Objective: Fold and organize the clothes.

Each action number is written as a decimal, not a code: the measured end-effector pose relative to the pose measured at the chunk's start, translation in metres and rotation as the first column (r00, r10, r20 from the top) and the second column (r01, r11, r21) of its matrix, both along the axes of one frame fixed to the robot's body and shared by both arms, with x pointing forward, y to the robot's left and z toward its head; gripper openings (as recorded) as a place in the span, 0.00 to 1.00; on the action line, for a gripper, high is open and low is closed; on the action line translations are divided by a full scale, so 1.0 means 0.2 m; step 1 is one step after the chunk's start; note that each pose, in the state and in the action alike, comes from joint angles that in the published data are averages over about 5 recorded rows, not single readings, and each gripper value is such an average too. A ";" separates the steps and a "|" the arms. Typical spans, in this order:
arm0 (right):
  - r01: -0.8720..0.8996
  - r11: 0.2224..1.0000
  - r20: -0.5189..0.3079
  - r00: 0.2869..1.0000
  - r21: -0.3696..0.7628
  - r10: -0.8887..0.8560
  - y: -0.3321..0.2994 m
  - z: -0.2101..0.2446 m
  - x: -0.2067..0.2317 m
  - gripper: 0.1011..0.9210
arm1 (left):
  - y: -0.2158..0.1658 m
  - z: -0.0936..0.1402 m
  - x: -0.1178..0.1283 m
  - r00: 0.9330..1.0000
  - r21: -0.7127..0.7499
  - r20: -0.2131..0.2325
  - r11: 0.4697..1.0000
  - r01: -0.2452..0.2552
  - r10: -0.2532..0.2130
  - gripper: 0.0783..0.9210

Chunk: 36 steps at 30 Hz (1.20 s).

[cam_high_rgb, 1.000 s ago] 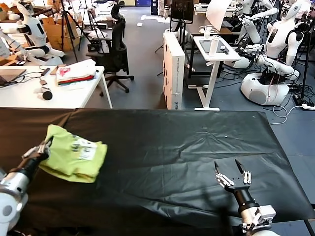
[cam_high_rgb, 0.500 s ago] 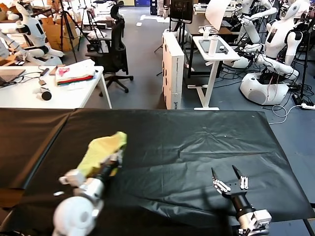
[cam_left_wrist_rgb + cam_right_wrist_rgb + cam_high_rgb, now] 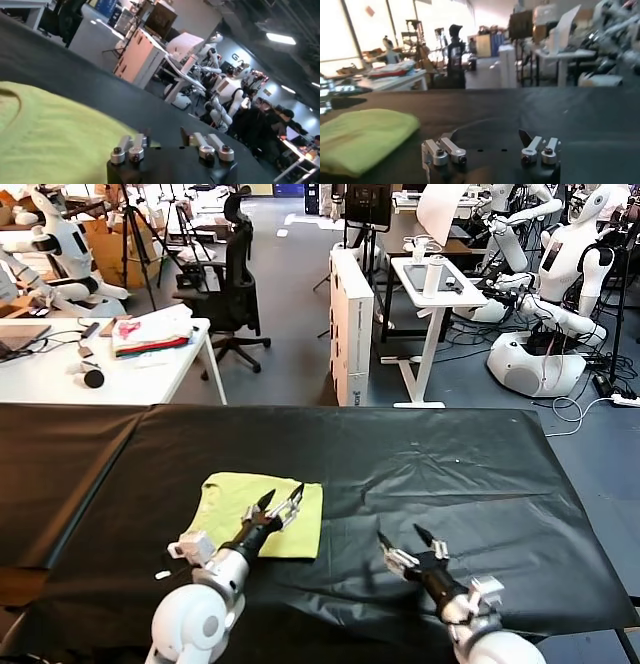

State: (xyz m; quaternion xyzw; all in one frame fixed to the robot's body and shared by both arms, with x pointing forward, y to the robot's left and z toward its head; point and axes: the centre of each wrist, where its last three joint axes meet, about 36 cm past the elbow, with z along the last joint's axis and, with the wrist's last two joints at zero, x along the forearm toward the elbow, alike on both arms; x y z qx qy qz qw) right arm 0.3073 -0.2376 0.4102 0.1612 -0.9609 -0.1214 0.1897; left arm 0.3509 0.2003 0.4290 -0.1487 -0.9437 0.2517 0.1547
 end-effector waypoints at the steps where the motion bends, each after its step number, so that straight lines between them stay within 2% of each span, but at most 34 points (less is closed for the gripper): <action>1: -0.009 1.000 -0.022 1.000 0.026 0.010 0.02 0.01 0.03 0.98 | 0.01 0.01 0.00 1.000 0.009 0.010 1.000 -0.005 0.005 0.96; 5: -0.058 0.991 -0.074 0.995 0.117 0.067 0.13 0.02 0.16 0.98 | 0.09 0.05 0.00 0.998 0.050 0.054 0.998 -0.040 0.037 0.98; 10: -0.108 0.976 -0.127 0.983 0.188 0.133 0.28 0.01 0.29 0.98 | 0.22 0.08 -0.01 0.993 0.102 0.086 0.991 -0.090 0.081 0.98; 15: -0.121 0.966 -0.189 0.968 0.229 0.166 0.39 -0.02 0.38 0.98 | 0.31 0.11 -0.02 0.983 0.154 0.135 0.978 -0.143 0.122 0.98; 20: -0.130 0.959 -0.209 0.960 0.251 0.185 0.46 -0.05 0.43 0.96 | 0.35 0.15 -0.04 0.974 0.185 0.175 0.967 -0.173 0.140 0.98; 24: -0.130 0.956 -0.215 0.958 0.263 0.189 0.49 -0.07 0.44 0.78 | 0.36 0.16 -0.06 0.970 0.199 0.191 0.962 -0.186 0.148 0.98; 32: -0.112 0.957 -0.209 0.963 0.266 0.171 0.46 -0.08 0.42 0.17 | 0.39 0.17 -0.09 0.968 0.208 0.196 0.958 -0.197 0.157 0.98; 34: -0.105 0.959 -0.207 0.965 0.263 0.162 0.44 -0.08 0.42 0.08 | 0.39 0.17 -0.09 0.968 0.210 0.196 0.957 -0.200 0.160 0.98; 36: -0.094 0.962 -0.208 0.967 0.256 0.150 0.42 -0.07 0.41 0.06 | 0.40 0.17 -0.09 0.967 0.213 0.197 0.955 -0.204 0.163 0.98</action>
